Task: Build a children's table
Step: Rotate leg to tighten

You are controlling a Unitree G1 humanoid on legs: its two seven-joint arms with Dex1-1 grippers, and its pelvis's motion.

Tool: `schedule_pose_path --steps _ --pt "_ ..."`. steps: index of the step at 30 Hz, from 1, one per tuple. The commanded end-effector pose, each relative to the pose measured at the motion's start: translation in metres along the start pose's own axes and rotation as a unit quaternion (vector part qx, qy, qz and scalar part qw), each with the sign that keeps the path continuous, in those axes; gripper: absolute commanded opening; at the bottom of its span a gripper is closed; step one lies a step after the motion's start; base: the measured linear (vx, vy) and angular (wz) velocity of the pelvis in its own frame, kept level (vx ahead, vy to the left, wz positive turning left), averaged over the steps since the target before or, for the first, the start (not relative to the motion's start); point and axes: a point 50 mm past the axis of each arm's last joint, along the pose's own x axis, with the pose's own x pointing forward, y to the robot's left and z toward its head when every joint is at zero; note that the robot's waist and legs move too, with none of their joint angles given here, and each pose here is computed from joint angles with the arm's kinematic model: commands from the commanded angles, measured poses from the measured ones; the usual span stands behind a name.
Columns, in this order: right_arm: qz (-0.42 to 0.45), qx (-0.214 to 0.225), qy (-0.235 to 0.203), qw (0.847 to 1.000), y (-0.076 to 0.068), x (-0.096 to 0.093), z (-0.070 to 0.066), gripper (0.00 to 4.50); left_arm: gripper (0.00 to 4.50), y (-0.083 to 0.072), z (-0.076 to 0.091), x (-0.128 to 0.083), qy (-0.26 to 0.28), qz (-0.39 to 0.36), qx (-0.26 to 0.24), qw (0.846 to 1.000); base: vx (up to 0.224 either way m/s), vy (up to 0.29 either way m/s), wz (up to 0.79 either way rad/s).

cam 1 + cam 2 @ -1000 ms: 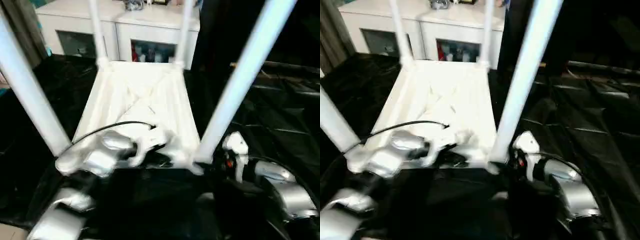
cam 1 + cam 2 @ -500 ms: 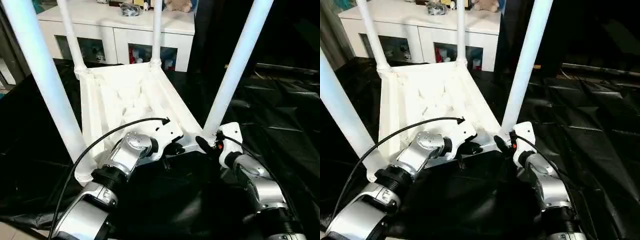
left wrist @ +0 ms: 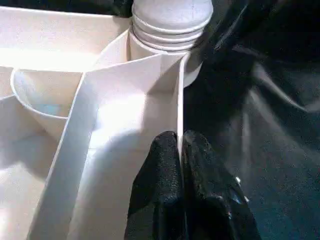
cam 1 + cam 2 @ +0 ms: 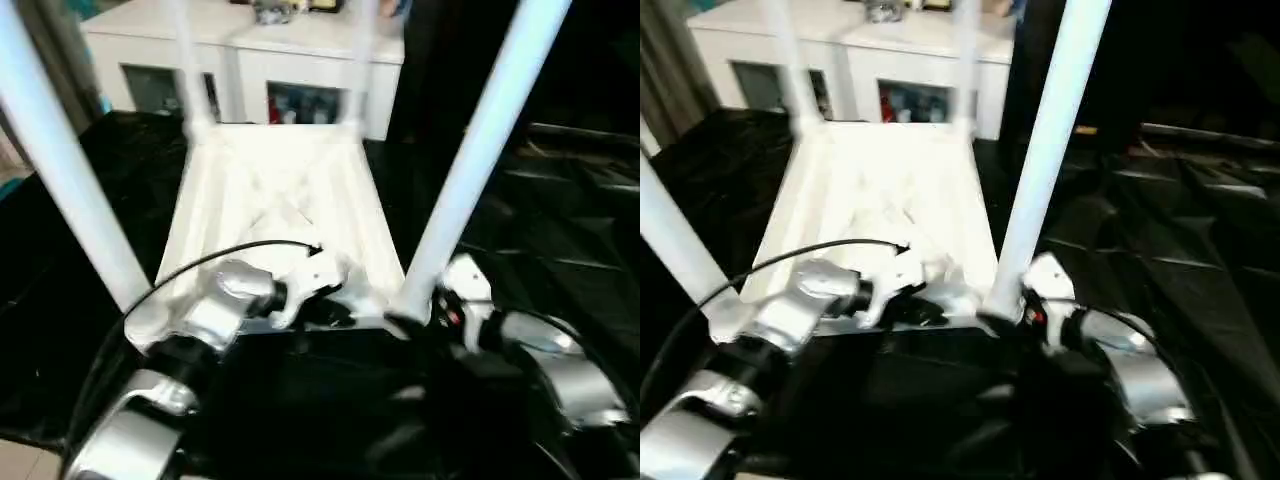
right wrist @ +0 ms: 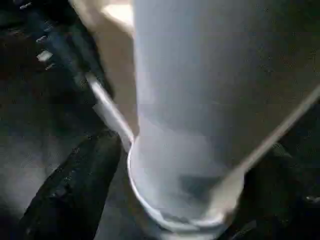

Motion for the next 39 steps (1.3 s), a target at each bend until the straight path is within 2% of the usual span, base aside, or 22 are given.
schedule_pose_path --steps 1,12,19,21,24,31,34,37,39 --pt "0.031 -0.005 -0.001 1.0 0.004 -0.001 0.003 3.76 0.0 -0.01 -0.011 0.002 -0.021 -0.035 -0.038 0.998 0.0 0.0 0.0" --pt "0.056 0.007 -0.016 0.998 0.006 0.002 0.005 3.76 0.0 -0.012 -0.012 -0.002 -0.027 -0.037 -0.044 0.998 0.0 0.0 0.0" --pt "0.063 0.021 -0.006 0.998 0.007 0.003 0.001 3.1 0.0 -0.012 -0.012 -0.001 -0.026 -0.035 -0.045 0.998 0.0 0.0 0.0" --pt "0.059 0.02 0.0 0.998 0.007 0.003 -0.001 3.07 0.0 -0.012 -0.012 0.0 -0.029 -0.036 -0.046 0.998 0.0 0.0 0.0" --pt "0.057 0.022 0.0 0.998 0.006 0.005 -0.001 2.79 0.0 -0.014 -0.011 0.001 -0.032 -0.039 -0.05 0.997 0.0 0.0 0.0" --pt "0.04 0.038 0.001 0.998 0.007 0.008 -0.004 2.73 0.0 -0.017 -0.011 0.003 -0.033 -0.044 -0.05 0.997 0.0 0.0 0.0" --pt "-0.071 0.083 0.001 0.994 -0.001 0.022 -0.014 2.72 0.0 -0.012 -0.002 0.022 -0.034 0.011 -0.053 0.998 0.0 0.0 0.0" --pt "-0.109 0.106 -0.001 0.988 0.001 0.032 -0.017 2.72 0.0 -0.009 0.004 0.036 -0.037 0.044 -0.058 0.997 0.0 0.0 0.0" --pt "-0.149 0.132 -0.004 0.98 0.005 0.046 -0.017 2.72 0.0 -0.005 0.014 0.052 -0.037 0.092 -0.067 0.993 0.0 0.0 0.0"
